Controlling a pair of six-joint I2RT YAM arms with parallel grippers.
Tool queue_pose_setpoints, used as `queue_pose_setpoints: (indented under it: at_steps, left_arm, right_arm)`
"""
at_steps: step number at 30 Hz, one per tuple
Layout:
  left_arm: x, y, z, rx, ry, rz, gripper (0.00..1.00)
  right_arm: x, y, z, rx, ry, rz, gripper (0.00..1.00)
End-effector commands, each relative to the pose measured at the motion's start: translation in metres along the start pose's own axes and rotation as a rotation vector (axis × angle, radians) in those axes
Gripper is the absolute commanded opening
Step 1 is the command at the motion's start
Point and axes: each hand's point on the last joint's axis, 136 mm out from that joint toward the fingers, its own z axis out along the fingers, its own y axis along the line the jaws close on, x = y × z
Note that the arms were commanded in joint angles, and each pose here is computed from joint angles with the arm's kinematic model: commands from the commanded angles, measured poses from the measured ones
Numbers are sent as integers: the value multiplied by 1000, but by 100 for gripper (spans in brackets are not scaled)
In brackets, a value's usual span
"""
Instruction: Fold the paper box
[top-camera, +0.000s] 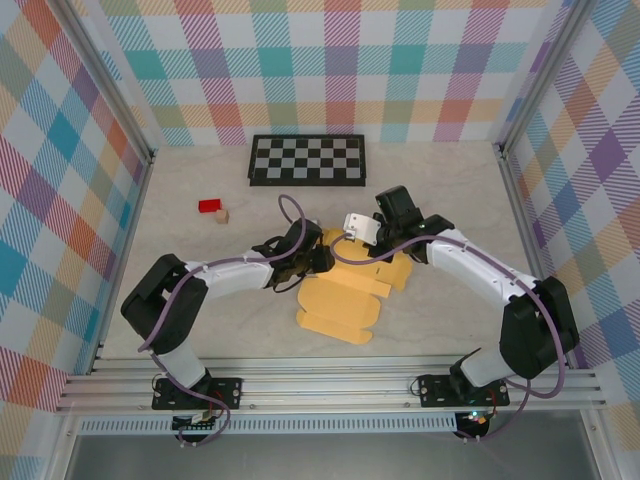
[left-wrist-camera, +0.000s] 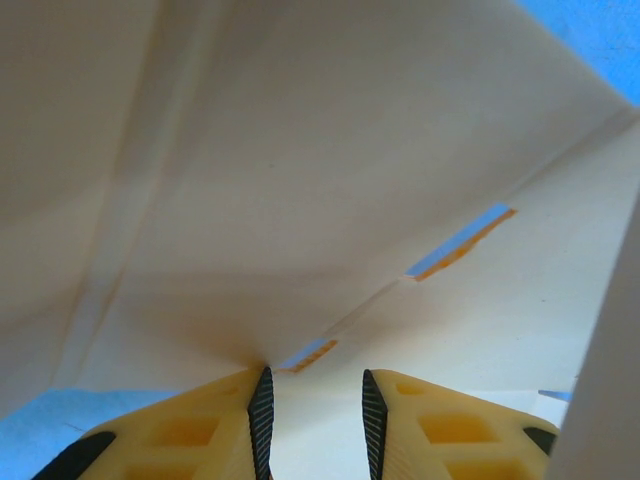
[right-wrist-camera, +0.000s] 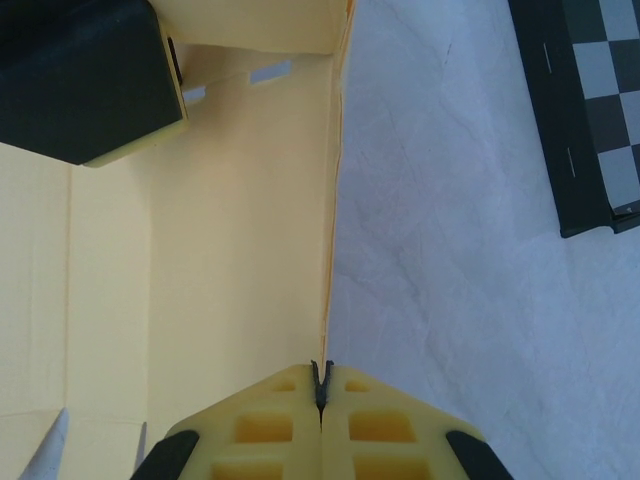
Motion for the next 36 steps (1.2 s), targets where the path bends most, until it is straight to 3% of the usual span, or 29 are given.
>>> queue_pose_setpoints:
  at_steps: [1, 6, 11, 18, 24, 29, 32, 36]
  left_arm:
    - [1, -9, -5, 40, -3, -43, 33]
    - [-11, -15, -33, 43, -31, -37, 33]
    - [-18, -2, -72, -41, -54, 81, 35]
    - [-34, 22, -124, -111, -127, 219, 37]
    - [-59, 70, -121, -193, -252, 190, 33]
    - [-74, 73, -124, -129, -364, 338, 33]
    - [-71, 71, -118, -64, -366, 363, 33]
    - [-37, 45, -94, 118, -251, 397, 34]
  right_arm:
    - [-6, 5, -4, -2, -30, -5, 0]
    - [1, 3, 0, 23, -5, -36, 0]
    - [5, -2, -1, 60, 12, -82, 0]
    - [-12, -14, -20, 175, -91, -187, 0]
    - [-12, 4, -28, 174, -149, -411, 0]
    - [-6, 11, -30, 187, -142, -512, 0]
    - [0, 12, -28, 218, -130, -564, 0]
    - [8, 16, -22, 264, -112, -644, 0]
